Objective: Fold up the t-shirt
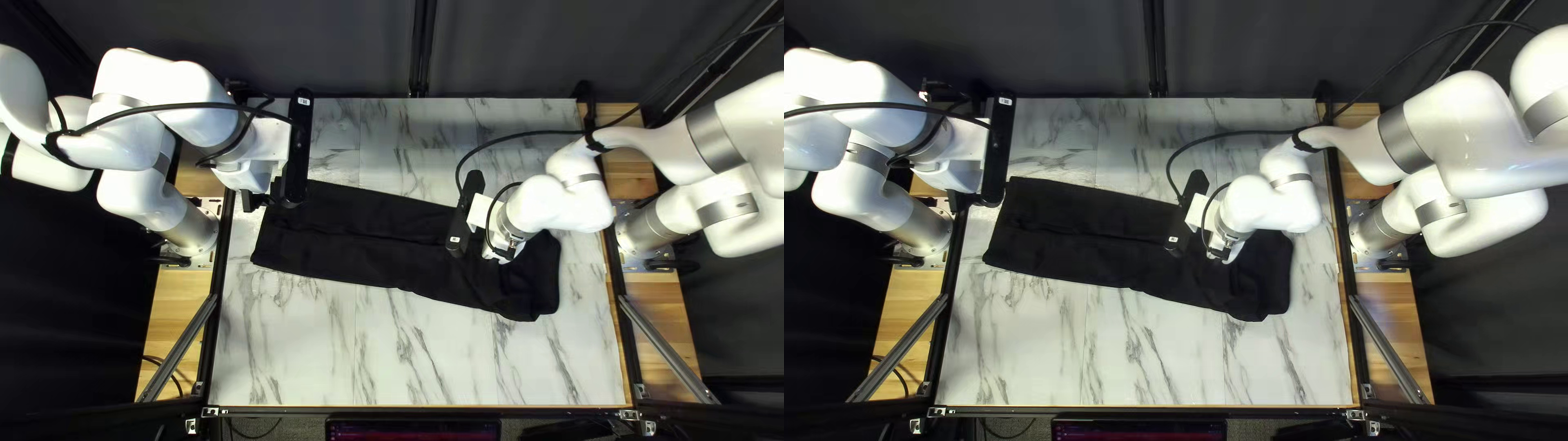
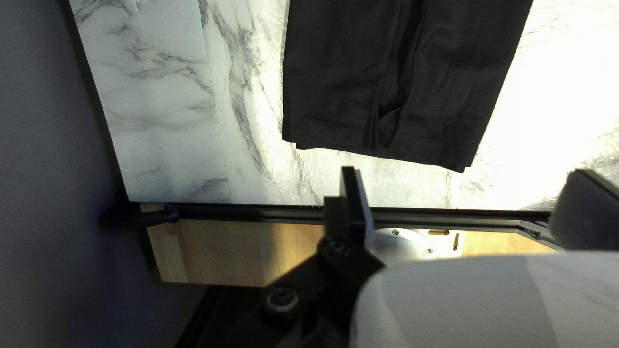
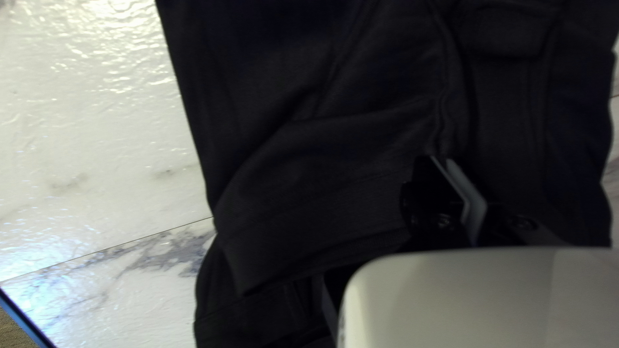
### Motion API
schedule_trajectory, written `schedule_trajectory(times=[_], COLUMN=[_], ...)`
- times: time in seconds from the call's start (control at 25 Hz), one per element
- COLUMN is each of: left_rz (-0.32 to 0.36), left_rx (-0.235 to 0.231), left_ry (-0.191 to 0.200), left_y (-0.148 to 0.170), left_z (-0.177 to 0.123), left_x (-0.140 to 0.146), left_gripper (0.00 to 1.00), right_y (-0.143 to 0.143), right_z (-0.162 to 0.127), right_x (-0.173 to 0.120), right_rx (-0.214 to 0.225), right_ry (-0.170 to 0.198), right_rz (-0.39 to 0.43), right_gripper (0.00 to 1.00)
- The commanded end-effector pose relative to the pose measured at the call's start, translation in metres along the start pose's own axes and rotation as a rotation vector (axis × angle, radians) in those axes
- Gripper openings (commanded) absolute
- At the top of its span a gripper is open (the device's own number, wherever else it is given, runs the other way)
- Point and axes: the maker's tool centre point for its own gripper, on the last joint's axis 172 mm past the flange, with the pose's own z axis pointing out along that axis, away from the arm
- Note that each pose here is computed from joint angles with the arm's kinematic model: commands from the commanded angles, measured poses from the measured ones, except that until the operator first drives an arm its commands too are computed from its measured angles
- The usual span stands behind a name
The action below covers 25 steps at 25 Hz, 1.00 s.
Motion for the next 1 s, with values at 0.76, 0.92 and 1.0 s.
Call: schedule_trajectory(times=[0.76, 0.92, 1.0], left_rz=[0.0, 0.0, 0.0], left_rx=[0.0, 0.0, 0.0], left_ry=[0.0, 0.0, 0.0], left_y=[0.0, 0.0, 0.0], left_z=[0.0, 0.0, 0.0], left_x=[0.0, 0.0, 0.0], left_gripper=[1.0, 1.0, 1.0], right_y=[-0.054, -0.065, -0.071], right_z=[0.019, 0.028, 0.031], right_x=[0.047, 0.057, 0.061], right_rx=[0.055, 0.064, 0.062], right_ry=[-0.028, -0.015, -0.004], right_rz=[0.187, 0.228, 0.246], right_gripper=[0.0, 0.0, 0.0])
